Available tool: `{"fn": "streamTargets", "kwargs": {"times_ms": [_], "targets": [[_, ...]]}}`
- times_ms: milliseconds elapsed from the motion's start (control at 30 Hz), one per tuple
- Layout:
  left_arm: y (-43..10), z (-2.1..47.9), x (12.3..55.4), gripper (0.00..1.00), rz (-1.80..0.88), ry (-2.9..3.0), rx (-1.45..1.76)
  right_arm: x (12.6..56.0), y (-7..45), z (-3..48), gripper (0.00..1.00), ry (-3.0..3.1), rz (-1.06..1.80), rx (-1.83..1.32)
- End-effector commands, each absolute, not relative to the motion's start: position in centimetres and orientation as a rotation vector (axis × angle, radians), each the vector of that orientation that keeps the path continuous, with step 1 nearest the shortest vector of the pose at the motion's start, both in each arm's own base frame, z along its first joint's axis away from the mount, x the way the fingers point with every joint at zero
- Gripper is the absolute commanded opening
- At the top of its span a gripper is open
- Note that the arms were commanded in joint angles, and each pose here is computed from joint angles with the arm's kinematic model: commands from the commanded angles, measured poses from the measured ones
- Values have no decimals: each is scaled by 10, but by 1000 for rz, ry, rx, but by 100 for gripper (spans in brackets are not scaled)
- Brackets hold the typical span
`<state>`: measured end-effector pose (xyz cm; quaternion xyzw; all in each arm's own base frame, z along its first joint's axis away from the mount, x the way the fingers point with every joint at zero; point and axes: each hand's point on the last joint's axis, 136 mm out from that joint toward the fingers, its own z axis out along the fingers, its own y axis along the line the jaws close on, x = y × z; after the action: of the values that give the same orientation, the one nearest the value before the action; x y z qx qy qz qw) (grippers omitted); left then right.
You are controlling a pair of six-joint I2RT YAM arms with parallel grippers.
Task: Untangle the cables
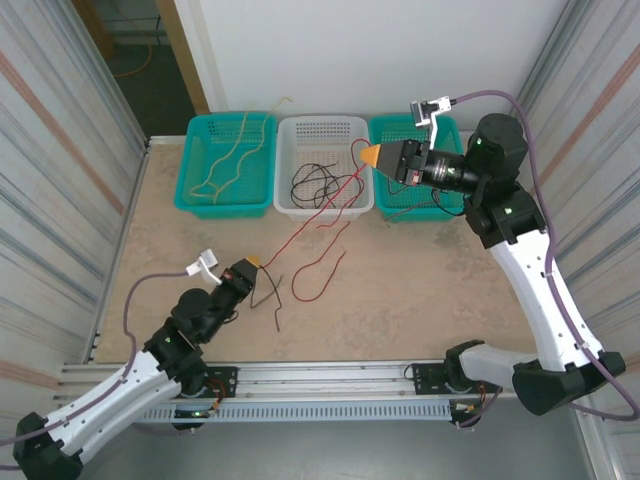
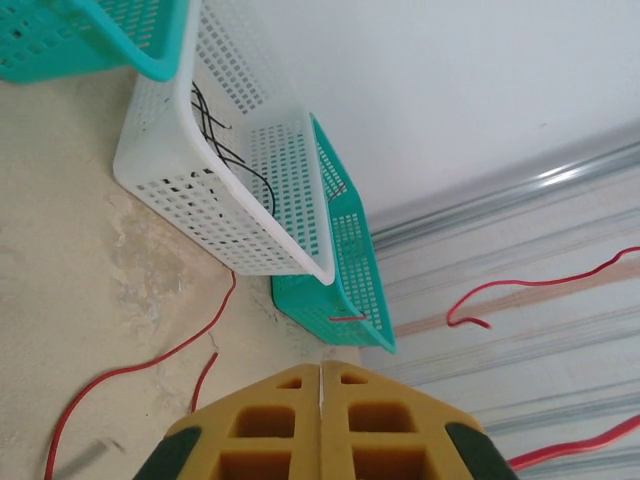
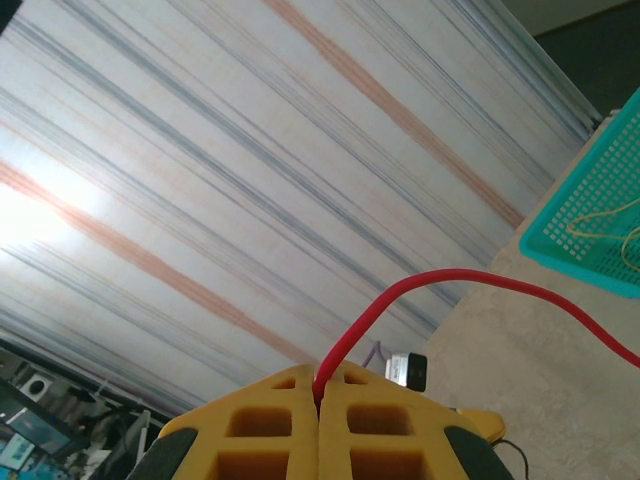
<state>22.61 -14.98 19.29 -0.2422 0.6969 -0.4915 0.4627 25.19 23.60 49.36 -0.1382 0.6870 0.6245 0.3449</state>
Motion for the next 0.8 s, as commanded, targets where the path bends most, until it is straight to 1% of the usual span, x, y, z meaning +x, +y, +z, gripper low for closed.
{"fn": "streamTargets", "kwargs": {"times_ms": [0, 67, 100, 200, 300, 400, 533, 600, 667, 767], "targets": [[-125, 135, 227, 0, -997, 1860, -736, 231, 229, 553, 0, 1571, 1620, -469], [-125, 134, 227, 0, -980, 1883, -716, 228, 236, 553, 0, 1576, 1629, -506], [-126, 134, 226, 3, -976, 1893, -706, 226, 240, 552, 0, 1578, 1630, -526], [-127, 132, 225, 16, -963, 1918, -698, 219, 252, 549, 0, 1597, 1619, -586], [-125, 127, 224, 33, -931, 1950, -705, 213, 262, 547, 0, 1610, 1610, -637], [-121, 117, 222, 45, -906, 1982, -746, 209, 268, 547, 0, 1610, 1614, -677], [-120, 116, 222, 52, -888, 2003, -738, 206, 274, 549, 0, 1610, 1607, -715], [-120, 123, 223, 55, -868, 2004, -699, 206, 276, 548, 0, 1619, 1599, -727], [-120, 139, 225, 61, -844, 1990, -624, 207, 279, 546, 0, 1627, 1598, -737], [-123, 188, 231, 71, -788, 1935, -440, 207, 284, 544, 0, 1633, 1608, -751]]}}
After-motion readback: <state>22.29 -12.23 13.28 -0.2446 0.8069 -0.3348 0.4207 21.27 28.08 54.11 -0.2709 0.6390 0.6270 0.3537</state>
